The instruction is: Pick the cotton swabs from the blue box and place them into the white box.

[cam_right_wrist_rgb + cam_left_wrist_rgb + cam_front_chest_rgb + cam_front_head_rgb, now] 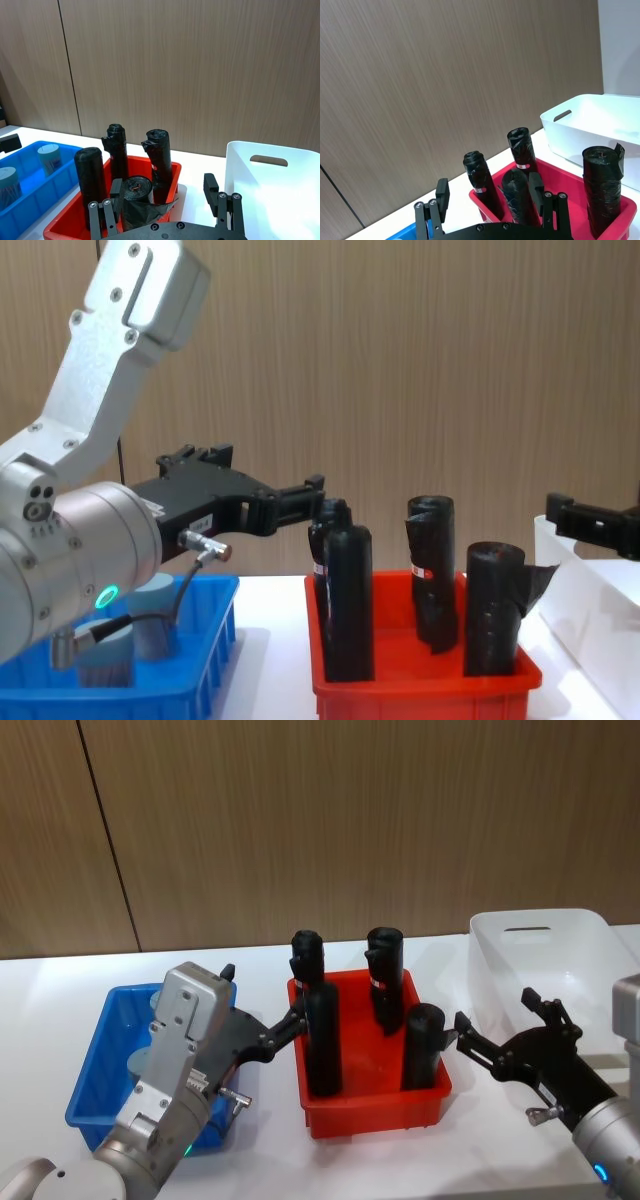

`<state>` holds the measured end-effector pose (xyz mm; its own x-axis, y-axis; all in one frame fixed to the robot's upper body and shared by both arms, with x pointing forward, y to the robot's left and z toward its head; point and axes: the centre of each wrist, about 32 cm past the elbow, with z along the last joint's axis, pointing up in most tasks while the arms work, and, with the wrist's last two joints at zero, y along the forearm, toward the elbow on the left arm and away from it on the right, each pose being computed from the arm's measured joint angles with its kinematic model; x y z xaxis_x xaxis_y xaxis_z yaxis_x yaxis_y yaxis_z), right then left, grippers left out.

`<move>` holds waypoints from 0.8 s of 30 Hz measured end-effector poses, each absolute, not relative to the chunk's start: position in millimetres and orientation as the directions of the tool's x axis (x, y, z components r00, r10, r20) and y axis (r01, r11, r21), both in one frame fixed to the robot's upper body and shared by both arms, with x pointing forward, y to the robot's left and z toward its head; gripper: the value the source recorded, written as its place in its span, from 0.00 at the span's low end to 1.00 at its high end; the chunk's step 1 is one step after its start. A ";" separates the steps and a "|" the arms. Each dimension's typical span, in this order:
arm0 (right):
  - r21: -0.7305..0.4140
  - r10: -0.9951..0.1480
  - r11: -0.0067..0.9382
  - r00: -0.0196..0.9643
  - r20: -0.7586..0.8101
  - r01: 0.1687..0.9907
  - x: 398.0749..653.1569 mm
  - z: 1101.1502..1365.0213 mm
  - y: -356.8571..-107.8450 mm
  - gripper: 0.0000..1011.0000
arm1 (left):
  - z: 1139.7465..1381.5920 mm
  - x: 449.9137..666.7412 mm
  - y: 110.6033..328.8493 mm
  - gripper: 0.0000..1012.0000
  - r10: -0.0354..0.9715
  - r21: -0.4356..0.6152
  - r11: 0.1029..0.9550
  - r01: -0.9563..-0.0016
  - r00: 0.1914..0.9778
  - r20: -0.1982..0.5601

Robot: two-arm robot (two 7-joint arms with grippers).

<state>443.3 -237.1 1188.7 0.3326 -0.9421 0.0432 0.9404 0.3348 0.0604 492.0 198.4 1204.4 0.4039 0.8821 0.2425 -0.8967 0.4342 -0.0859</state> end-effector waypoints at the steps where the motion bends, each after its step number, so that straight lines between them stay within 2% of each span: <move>1: 0.060 -0.942 0.335 0.333 0.043 0.940 443.3 1188.7 -237.1 0.99 | 1204.4 492.0 198.4 0.99 0.882 -0.086 0.434 -0.897 0.404 0.242; 11: 0.060 -0.942 0.335 0.333 0.043 0.940 443.3 1188.7 -237.1 0.99 | 1202.9 498.0 204.6 0.99 0.880 -0.063 0.437 -0.897 0.413 0.233; 24: 0.060 -0.942 0.335 0.333 0.043 0.940 443.3 1188.7 -237.1 0.99 | 1195.9 514.7 239.3 0.99 0.899 0.024 0.406 -0.914 0.404 0.172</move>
